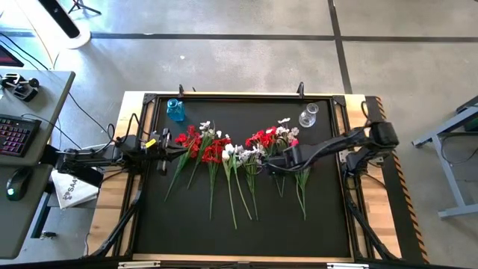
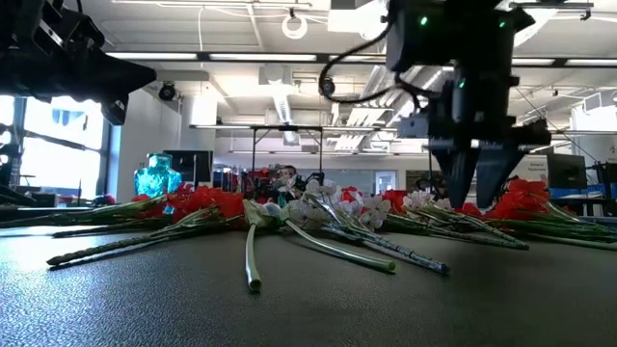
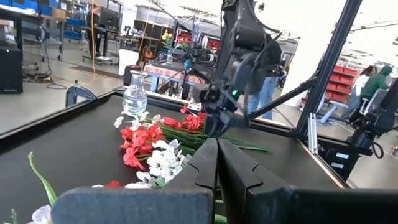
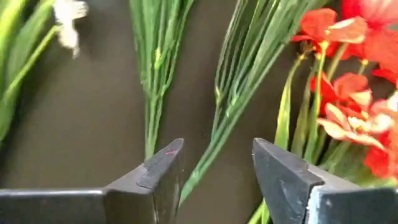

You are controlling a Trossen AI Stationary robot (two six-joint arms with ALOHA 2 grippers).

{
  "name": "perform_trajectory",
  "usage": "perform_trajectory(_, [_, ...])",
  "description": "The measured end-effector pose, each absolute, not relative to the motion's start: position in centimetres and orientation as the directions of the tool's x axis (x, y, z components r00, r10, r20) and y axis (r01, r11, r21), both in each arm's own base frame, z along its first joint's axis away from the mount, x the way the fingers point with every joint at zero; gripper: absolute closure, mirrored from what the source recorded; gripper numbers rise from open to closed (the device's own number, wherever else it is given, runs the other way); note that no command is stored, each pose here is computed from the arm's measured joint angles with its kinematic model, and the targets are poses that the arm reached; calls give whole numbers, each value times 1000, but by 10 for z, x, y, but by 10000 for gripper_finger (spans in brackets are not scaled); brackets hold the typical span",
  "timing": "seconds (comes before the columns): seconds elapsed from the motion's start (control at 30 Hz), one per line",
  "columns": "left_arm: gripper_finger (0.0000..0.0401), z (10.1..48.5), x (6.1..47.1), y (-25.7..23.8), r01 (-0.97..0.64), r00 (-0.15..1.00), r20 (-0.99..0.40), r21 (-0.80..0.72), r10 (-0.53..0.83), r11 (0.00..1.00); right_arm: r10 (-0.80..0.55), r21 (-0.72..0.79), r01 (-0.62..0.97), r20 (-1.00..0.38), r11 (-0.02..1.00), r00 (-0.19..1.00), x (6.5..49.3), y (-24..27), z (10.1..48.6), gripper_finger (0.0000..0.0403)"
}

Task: Sort flowers into vase by color
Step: Put the white orchid into the transparent vase

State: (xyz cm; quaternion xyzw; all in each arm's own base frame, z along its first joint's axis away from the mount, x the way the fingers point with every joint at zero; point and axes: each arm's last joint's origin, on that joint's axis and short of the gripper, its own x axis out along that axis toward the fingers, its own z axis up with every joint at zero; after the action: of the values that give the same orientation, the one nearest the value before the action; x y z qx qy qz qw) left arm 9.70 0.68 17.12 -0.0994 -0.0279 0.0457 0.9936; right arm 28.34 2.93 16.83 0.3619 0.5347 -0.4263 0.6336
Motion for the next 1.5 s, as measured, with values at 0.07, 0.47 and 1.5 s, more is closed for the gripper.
perform_trajectory(0.07, [401, 171, 97, 7, -85, 994, 47, -200, 96, 976, -140, -2, 932, -989, 363, 53, 288, 24, 161, 235])
perform_trajectory(0.47, [401, 169, 97, 7, -89, 995, 23, -198, 96, 976, -159, -42, 958, -987, 283, 3, 291, -14, 151, 303])
perform_trajectory(1.5, [401, 168, 97, 6, -61, 998, 15, -206, 66, 977, -460, 311, 804, -691, 506, 557, 219, 25, 203, 402])
